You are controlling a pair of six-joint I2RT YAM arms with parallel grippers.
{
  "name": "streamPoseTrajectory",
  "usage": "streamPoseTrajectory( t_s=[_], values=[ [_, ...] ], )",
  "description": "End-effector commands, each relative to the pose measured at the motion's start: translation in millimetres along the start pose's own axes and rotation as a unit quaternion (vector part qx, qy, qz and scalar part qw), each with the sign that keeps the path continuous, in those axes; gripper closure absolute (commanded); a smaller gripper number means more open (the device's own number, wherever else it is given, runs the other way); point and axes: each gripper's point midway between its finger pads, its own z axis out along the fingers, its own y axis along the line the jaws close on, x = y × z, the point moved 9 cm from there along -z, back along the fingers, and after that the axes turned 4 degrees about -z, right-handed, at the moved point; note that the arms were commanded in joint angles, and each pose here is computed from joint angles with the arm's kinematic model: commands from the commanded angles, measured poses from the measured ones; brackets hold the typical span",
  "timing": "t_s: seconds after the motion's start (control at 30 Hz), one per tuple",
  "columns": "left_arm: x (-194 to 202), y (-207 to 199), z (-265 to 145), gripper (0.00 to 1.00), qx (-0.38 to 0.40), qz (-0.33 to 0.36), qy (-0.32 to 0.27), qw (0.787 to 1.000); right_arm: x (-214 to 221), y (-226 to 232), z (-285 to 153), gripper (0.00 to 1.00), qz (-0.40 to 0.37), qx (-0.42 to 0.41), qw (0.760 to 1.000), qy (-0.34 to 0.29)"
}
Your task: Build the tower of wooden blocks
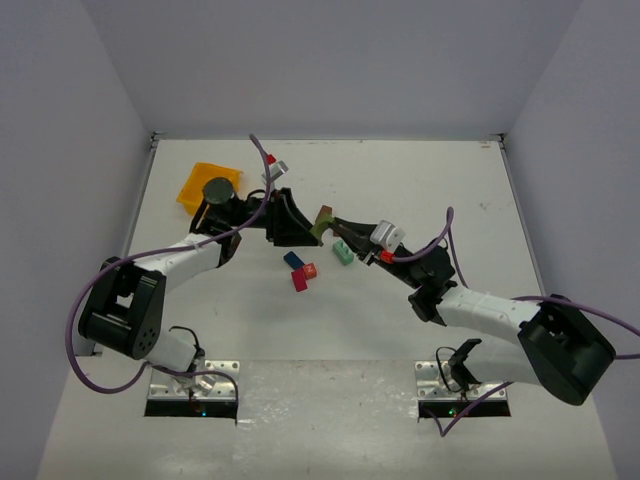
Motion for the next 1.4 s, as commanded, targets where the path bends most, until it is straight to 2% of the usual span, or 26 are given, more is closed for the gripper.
streamPoseTrajectory(
  t_s=[0.0, 0.07, 0.2, 0.37, 0.43, 0.47, 0.53, 0.67, 0.77, 0.87, 0.9, 0.97, 1.07, 1.1, 1.13, 1.23, 1.37],
  values=[
    [-10.4, -18.1, 3.1, 0.57, 0.026, 0.060, 0.000, 0.998, 10.5, 2.6, -3.5, 1.00, -0.014, -0.006, 1.000, 0.019],
    [-10.6, -17.2, 3.6, 0.63, 0.026, 0.056, -0.001, 0.998, 12.5, 3.1, -4.5, 1.00, -0.014, -0.005, 1.000, 0.024],
    [-12.7, -15.1, 4.6, 0.70, 0.028, 0.048, -0.001, 0.998, 14.7, 5.0, -7.0, 0.99, -0.018, -0.012, 0.999, 0.026],
    [-13.2, -9.6, 6.0, 1.00, 0.028, 0.027, 0.000, 0.999, 19.6, 8.1, -12.0, 0.93, -0.024, -0.017, 0.999, 0.036],
    [-13.0, -8.4, 6.3, 1.00, 0.028, 0.024, -0.002, 0.999, 20.6, 8.6, -13.0, 0.86, -0.025, -0.018, 0.999, 0.039],
    [-12.8, -8.1, 6.3, 1.00, 0.027, 0.024, -0.003, 0.999, 21.3, 8.7, -13.3, 0.86, -0.024, -0.018, 0.999, 0.042],
    [-12.0, -6.7, 6.3, 1.00, 0.024, 0.020, -0.011, 0.999, 21.1, 6.7, -13.8, 0.69, -0.025, -0.010, 0.998, 0.048],
    [-13.5, -0.4, 7.9, 1.00, -0.003, 0.032, -0.040, 0.999, 18.4, 0.2, -13.1, 0.47, -0.028, 0.016, 0.998, 0.053],
    [-15.8, 11.7, 8.4, 1.00, -0.051, 0.035, -0.052, 0.997, 13.7, -4.0, -11.6, 0.41, -0.022, 0.031, 0.998, 0.054],
    [-16.5, 19.5, 7.9, 1.00, -0.086, 0.050, -0.057, 0.993, 8.9, -5.6, -8.4, 0.31, -0.017, 0.027, 0.998, 0.057],
    [-16.8, 20.0, 7.7, 1.00, -0.094, 0.045, -0.060, 0.993, 9.1, -4.9, -9.4, 0.31, -0.012, 0.026, 0.998, 0.061],
    [-17.6, 25.2, 8.4, 1.00, -0.127, 0.105, -0.057, 0.985, 6.6, -11.2, -11.2, 0.25, 0.002, 0.060, 0.995, 0.079],
    [-23.3, 36.1, 11.0, 1.00, -0.230, 0.161, -0.063, 0.958, 3.7, -15.5, -20.8, 0.23, 0.036, 0.102, 0.988, 0.114],
    [-26.3, 40.9, 17.1, 1.00, -0.287, 0.187, -0.065, 0.937, 2.7, -18.5, -29.7, 0.21, 0.057, 0.137, 0.979, 0.143],
    [-25.2, 40.7, 26.7, 1.00, -0.304, 0.202, -0.058, 0.929, 4.0, -18.4, -36.6, 0.20, 0.067, 0.153, 0.973, 0.159],
    [-31.7, 46.3, 34.4, 1.00, -0.330, 0.241, -0.045, 0.912, 9.2, -20.5, -61.5, 0.20, 0.125, 0.247, 0.935, 0.223],
    [-41.8, 65.4, 45.4, 1.00, -0.344, 0.350, 0.005, 0.871, 3.7, -30.6, -109.7, 0.10, 0.157, 0.429, 0.843, 0.285]
  ],
)
